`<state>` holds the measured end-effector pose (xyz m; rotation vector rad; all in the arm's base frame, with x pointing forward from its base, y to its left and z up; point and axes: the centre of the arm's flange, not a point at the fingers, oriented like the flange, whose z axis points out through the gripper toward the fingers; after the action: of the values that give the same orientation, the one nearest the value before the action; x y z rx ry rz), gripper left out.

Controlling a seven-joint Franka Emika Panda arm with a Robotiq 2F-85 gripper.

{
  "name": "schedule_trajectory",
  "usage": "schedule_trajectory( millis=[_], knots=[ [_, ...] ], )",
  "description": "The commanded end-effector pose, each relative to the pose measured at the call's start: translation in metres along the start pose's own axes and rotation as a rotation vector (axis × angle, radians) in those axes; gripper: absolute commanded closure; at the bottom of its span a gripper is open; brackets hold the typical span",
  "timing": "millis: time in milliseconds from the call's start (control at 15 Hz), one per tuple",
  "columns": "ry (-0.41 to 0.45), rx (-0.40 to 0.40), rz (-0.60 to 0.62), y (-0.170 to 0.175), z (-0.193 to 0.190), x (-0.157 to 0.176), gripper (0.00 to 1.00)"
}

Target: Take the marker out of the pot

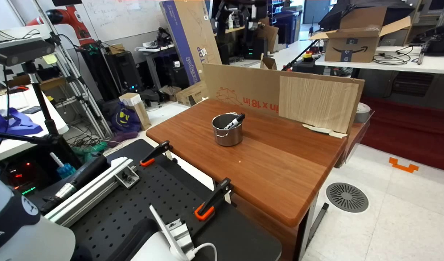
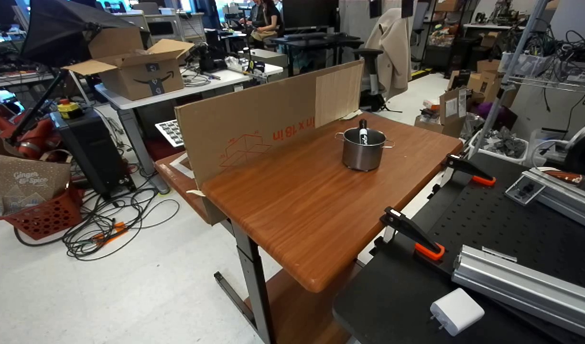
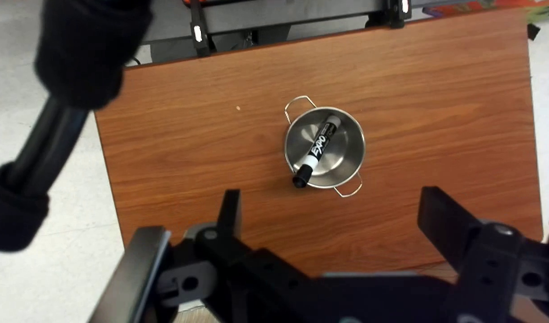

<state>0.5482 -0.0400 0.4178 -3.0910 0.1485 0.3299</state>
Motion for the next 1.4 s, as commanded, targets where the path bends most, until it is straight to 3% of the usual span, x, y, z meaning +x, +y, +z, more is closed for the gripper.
schedule_trajectory(
  millis=[0, 600, 867, 1333],
  knots=[
    [0.050, -0.034, 0.090, -0.016, 0.026, 0.015, 0.00],
    [0.154, -0.161, 0.247, -0.037, 0.114, 0.051, 0.00],
    [0.214, -0.200, 0.316, -0.045, 0.141, 0.052, 0.00],
    [0.242, -0.213, 0.360, -0.039, 0.181, 0.044, 0.00]
  ],
)
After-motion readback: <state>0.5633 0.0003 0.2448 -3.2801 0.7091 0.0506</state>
